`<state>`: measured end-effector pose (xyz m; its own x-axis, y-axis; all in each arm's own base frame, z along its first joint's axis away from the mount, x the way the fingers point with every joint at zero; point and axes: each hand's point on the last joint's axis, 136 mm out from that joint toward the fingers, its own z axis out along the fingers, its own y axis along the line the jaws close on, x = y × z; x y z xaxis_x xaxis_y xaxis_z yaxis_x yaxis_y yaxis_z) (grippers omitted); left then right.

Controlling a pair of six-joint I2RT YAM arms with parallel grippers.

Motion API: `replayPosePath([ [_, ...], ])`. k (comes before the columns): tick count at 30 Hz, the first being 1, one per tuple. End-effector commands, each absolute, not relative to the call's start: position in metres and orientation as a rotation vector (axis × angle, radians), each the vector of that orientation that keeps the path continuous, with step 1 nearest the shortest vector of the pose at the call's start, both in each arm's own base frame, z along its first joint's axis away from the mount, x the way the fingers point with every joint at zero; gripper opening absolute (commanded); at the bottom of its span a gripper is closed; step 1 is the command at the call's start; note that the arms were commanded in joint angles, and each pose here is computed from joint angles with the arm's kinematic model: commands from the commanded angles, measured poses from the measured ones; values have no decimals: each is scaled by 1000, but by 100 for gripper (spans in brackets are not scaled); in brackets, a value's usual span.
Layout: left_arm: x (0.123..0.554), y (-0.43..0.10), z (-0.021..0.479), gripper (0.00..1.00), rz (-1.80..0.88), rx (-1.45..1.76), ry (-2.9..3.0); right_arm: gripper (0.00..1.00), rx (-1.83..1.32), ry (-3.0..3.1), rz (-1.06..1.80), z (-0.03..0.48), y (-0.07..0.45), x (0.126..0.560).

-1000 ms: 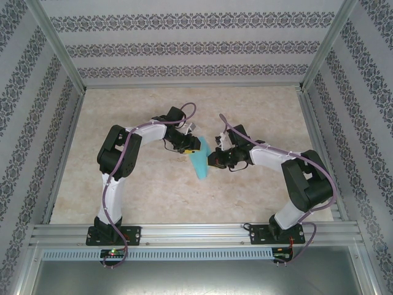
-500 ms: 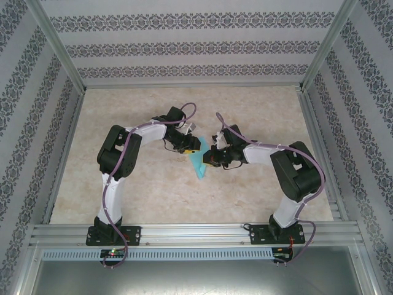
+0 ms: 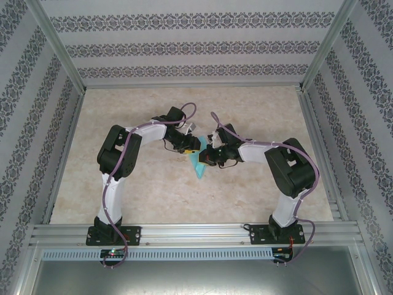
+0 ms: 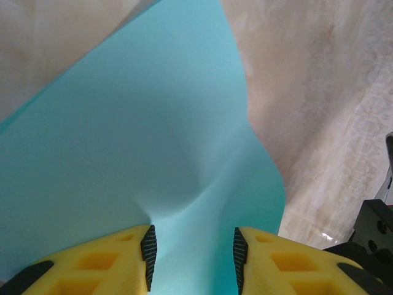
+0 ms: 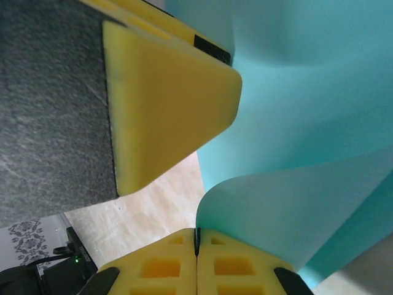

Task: Fold a paper plane with a square sheet of paper (pick it up from the middle)
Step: Third fold the triangle at the center of the table.

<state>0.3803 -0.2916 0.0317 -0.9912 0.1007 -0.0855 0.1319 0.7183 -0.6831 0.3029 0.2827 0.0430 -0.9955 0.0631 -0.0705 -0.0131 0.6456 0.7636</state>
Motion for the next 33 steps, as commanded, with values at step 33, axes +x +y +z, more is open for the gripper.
replayPosePath([
  [33,368,-294,9,42,-1155,203,2949,11,3,2877,1128,16,288,304],
])
